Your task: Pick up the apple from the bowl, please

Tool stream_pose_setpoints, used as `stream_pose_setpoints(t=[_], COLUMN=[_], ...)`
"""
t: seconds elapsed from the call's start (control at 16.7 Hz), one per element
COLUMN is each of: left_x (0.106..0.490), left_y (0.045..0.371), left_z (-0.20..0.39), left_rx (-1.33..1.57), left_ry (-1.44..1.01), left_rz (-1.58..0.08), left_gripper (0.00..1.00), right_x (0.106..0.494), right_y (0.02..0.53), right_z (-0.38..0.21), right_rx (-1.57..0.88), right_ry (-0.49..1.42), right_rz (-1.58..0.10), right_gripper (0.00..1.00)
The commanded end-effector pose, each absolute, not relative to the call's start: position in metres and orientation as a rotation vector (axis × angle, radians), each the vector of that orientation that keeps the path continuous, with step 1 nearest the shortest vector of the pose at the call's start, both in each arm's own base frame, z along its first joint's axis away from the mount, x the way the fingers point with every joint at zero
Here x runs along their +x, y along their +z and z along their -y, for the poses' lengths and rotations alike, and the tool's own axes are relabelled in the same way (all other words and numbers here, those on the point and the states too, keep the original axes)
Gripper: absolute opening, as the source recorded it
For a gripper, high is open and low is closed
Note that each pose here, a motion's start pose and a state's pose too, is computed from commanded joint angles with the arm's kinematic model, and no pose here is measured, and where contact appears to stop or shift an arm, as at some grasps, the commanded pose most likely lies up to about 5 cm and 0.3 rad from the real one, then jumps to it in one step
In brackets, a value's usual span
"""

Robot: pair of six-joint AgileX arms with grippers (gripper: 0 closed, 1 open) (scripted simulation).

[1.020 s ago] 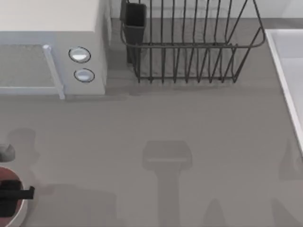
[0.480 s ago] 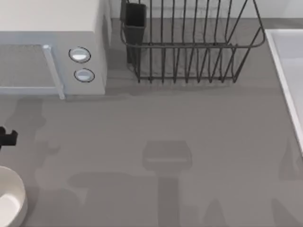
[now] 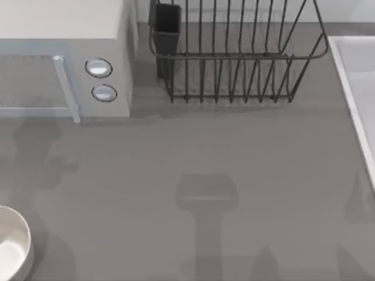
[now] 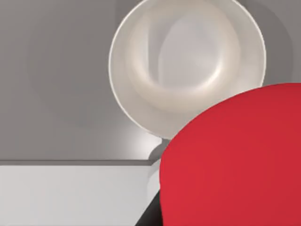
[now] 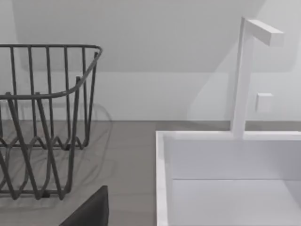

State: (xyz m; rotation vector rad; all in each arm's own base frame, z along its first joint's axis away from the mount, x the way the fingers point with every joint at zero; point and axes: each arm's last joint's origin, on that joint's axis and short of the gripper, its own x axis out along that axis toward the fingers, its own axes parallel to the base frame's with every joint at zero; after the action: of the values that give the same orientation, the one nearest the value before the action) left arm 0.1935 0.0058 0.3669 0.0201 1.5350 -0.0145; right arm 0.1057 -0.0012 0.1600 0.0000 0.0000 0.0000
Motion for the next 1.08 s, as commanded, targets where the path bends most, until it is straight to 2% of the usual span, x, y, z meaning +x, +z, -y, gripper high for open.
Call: stream_pose_setpoints(t=[0.3,0.54,0.78,1.08], left_x=[0.187,0.199,0.255,0.343], left_y=[0.376,0.376,0.368,0.308], left_z=[-0.006,-0.001,0.033,0.124], left_rx=[0.02,0.018,0.013,0.023], left_ry=[-0.014,-0.014,-0.019,-0.009], left_rz=[-1.527,-1.526,-1.533,-1.595], left_gripper=[0.0,0.0,0.0,0.0], right_x=[0.106,0.106,0.106,0.106], right_y=[0.16,0.16,0.16,0.16], right_z=[0.001,0.001,0.001,0.001], right_rx=[0.0,0.0,0.0,0.0], right_ry=[0.0,0.0,0.0,0.0], right_rz=[0.0,0.0,0.0,0.0], right_gripper=[1.0,1.0,1.0,1.0])
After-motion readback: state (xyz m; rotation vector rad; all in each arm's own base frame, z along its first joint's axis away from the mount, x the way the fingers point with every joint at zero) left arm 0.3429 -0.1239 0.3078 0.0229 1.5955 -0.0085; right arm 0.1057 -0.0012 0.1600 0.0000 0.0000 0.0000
